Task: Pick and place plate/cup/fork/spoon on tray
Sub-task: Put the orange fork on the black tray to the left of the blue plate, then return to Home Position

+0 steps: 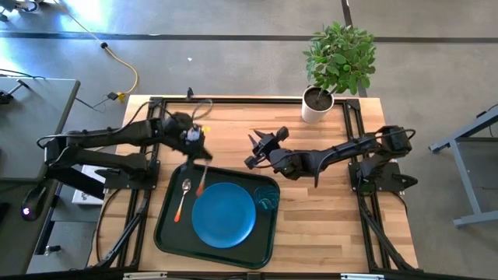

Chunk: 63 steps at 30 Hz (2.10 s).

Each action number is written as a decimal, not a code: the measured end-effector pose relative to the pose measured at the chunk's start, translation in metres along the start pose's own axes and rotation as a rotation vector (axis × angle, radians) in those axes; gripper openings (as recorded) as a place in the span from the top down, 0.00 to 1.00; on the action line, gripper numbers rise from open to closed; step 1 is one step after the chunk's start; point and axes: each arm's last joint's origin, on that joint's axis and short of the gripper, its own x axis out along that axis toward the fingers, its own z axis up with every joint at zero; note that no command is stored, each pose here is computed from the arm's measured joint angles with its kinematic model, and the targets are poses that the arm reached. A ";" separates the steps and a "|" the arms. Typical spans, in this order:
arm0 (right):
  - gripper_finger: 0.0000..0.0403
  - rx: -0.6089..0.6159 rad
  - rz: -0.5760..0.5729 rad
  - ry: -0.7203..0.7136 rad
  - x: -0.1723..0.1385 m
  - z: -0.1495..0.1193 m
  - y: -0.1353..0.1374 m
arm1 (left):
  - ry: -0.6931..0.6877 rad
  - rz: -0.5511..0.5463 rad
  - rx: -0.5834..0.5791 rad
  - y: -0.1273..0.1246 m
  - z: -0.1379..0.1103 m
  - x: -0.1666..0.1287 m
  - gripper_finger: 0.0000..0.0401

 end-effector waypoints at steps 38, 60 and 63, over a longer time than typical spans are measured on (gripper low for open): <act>0.74 -0.053 0.074 0.124 -0.011 -0.002 -0.009 | 0.305 0.095 -0.539 -0.022 -0.114 0.051 0.88; 0.82 0.127 -0.195 0.721 -0.097 -0.038 -0.061 | 0.234 0.080 -0.474 -0.022 -0.107 0.048 0.78; 0.87 0.178 -0.137 0.756 -0.107 -0.045 -0.053 | 0.169 0.118 -0.434 -0.021 -0.103 0.044 0.78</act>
